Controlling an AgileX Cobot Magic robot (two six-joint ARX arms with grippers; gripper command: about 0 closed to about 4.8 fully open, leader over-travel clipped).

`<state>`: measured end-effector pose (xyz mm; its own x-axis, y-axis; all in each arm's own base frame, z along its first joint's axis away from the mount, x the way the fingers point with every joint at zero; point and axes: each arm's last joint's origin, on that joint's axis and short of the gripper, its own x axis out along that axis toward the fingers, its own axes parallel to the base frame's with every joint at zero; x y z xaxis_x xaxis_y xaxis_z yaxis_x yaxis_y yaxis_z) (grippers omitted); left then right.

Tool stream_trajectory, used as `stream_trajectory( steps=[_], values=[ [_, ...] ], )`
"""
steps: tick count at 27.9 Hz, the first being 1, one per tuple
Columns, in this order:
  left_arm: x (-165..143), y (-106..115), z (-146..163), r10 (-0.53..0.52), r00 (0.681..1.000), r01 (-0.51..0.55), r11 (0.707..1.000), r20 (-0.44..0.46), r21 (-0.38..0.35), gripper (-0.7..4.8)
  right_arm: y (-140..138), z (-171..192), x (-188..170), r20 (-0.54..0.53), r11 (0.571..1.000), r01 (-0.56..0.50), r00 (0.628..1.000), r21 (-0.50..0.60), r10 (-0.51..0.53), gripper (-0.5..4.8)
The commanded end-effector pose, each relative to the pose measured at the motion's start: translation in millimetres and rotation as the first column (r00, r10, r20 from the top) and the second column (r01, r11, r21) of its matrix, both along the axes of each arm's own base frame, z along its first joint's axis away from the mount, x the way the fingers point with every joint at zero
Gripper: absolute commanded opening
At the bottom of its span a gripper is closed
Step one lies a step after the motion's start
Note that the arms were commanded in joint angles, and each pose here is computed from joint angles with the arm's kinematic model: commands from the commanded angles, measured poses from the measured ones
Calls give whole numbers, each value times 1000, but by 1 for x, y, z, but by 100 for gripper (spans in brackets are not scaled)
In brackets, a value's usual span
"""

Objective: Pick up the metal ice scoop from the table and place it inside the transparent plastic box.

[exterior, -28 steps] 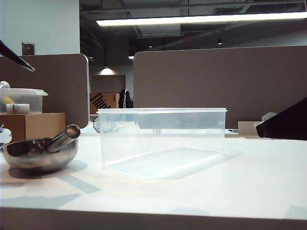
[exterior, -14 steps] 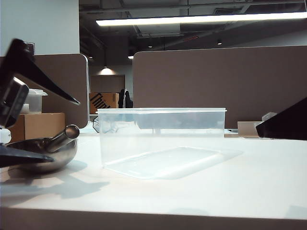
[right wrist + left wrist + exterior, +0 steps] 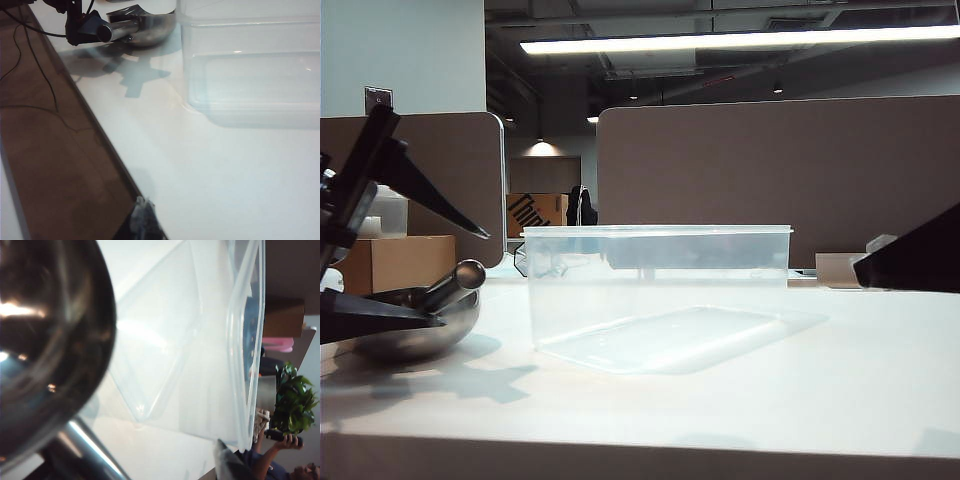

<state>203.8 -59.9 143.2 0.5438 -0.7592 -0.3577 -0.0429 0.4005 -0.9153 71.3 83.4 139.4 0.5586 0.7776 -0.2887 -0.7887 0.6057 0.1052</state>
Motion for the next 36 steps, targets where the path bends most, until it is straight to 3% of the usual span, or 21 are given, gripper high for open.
stream_trajectory(
  steps=[1,6,8,9,10,33,36],
  values=[
    [-1,-10,2,1,1000,-2,1000,22,19,369,0,2,0,11,1000,-4,1000,10,4,-1],
    [-1,-14,1,66,997,-68,996,34,64,352,0,2,0,11,1000,-4,1000,10,4,-1],
    [-1,-13,1,81,996,-84,994,39,70,189,0,2,0,11,1000,-4,1000,10,4,-1],
    [-1,-13,2,77,996,-81,994,52,72,33,0,2,0,11,1000,-4,1000,10,4,-1],
    [0,-14,2,74,995,-78,994,60,73,-9,0,2,0,11,1000,-4,1000,10,4,-1],
    [-1,-15,2,32,997,-37,997,72,70,-6,0,2,0,11,1000,-4,1000,10,4,-1],
    [-1,-15,3,3,994,-13,996,110,84,-5,0,2,0,11,1000,-4,1000,10,4,-1]
  ],
)
